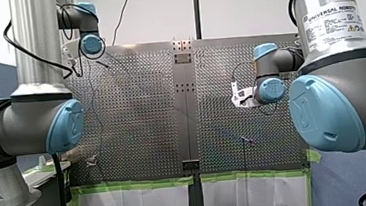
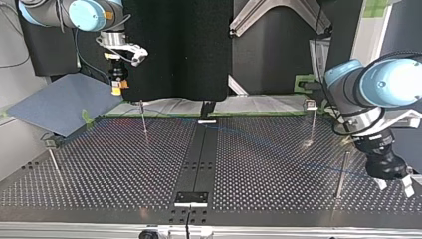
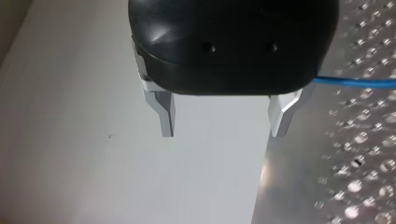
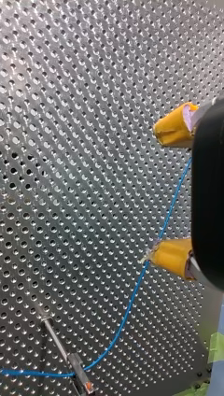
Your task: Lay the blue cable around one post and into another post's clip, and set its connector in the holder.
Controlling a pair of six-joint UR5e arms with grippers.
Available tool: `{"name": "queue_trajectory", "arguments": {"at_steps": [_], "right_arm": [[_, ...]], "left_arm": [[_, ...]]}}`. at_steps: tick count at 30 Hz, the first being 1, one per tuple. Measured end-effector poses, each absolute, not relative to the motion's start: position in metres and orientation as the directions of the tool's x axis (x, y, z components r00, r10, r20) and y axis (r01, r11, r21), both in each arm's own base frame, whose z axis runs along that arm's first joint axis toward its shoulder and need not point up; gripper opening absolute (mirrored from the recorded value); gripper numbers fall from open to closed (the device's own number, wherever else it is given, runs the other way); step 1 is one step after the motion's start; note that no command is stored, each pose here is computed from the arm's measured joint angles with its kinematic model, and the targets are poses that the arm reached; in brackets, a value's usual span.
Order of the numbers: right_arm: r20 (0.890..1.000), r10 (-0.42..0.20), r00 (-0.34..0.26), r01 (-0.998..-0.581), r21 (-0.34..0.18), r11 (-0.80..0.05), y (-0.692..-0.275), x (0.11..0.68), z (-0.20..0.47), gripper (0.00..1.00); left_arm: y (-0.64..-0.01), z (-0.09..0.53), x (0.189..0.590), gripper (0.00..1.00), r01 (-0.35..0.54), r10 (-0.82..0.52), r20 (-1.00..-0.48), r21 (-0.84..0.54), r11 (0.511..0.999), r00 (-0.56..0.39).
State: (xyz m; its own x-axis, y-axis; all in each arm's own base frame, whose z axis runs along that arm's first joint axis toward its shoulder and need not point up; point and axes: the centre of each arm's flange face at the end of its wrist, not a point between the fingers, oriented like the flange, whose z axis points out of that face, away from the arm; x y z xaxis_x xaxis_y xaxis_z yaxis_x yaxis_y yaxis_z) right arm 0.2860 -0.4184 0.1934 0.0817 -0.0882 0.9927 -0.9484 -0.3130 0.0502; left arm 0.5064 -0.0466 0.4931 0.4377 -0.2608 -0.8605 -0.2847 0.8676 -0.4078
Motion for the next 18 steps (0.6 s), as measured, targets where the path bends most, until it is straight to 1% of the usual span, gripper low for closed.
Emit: {"name": "queue_trajectory", "arguments": {"at_steps": [6,14,18], "right_arm": [[0.993,-0.089,0.084,-0.949,0.052,-0.312,-0.418,0.286,0.194,0.98],[0.992,-0.089,0.084,-0.948,0.053,-0.313,-0.418,0.286,0.194,0.98],[0.992,-0.089,0.085,-0.948,0.053,-0.313,-0.418,0.286,0.194,0.98]], "left_arm": [[-0.024,0.490,0.515,0.99,-0.262,-0.291,-0.843,-0.437,0.860,0.452],[-0.017,0.458,0.534,0.99,-0.250,-0.313,-0.858,-0.435,0.865,0.408],[-0.014,0.451,0.541,0.99,-0.226,-0.331,-0.848,-0.448,0.865,0.415]]}}
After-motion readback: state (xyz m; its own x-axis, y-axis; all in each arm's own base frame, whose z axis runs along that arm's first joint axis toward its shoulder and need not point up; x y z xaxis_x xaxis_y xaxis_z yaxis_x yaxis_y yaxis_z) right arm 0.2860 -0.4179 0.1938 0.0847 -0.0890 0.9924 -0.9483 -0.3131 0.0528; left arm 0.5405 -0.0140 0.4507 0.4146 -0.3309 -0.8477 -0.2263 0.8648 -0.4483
